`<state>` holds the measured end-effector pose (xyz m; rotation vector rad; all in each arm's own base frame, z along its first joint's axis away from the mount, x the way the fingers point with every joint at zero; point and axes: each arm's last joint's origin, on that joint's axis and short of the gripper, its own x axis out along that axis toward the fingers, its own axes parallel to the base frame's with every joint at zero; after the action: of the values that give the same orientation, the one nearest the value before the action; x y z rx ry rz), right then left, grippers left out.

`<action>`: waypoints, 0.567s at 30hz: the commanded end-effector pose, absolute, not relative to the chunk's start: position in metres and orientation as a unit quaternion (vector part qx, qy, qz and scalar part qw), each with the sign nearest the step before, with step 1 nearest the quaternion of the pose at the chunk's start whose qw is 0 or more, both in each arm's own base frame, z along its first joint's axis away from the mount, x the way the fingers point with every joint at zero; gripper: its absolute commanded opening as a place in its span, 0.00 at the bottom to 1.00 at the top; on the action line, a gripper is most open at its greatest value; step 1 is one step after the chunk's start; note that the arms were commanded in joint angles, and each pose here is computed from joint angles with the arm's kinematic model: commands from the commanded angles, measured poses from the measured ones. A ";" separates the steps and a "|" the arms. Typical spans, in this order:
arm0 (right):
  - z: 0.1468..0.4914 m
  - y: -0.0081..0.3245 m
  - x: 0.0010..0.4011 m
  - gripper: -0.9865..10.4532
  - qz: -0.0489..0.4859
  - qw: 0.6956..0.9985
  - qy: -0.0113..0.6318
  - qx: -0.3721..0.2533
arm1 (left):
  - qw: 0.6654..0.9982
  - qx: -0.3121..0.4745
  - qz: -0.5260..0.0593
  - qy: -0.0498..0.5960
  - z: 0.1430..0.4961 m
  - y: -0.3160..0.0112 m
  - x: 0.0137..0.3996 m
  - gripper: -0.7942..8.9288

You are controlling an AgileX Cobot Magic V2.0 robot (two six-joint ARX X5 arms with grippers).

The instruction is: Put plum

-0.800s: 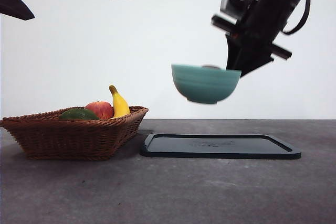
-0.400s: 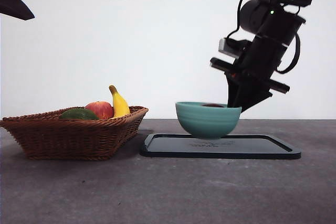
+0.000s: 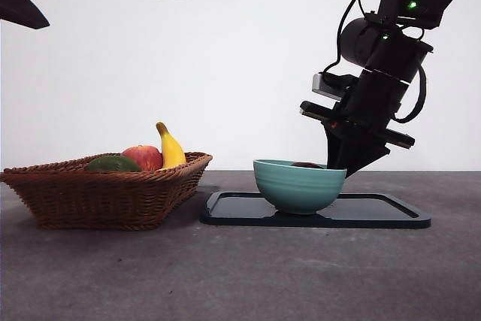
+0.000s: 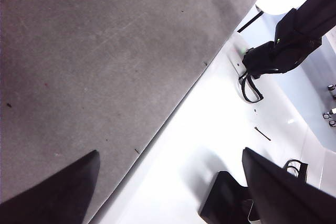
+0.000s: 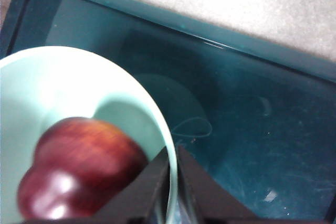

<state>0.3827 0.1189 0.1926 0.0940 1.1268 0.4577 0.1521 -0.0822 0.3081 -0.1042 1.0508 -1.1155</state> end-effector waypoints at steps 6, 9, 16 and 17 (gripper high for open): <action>0.192 0.121 0.387 0.16 0.215 0.820 0.529 0.041 | 0.719 -0.043 -0.511 0.468 0.310 -0.084 0.154 0.53; 0.193 0.121 0.387 0.21 0.209 0.820 0.530 0.049 | 0.719 -0.043 -0.511 0.469 0.310 -0.084 0.154 0.53; 0.216 0.117 0.383 0.23 0.208 0.836 0.505 0.053 | 0.719 -0.043 -0.511 0.469 0.310 -0.084 0.154 0.53; 0.222 0.116 0.381 0.23 0.209 0.840 0.498 0.053 | 0.719 -0.043 -0.511 0.469 0.310 -0.084 0.154 0.53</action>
<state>0.3783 0.1148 0.2087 0.1038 1.0968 0.4433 0.1521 -0.0822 0.3081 -0.1046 1.0515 -1.1152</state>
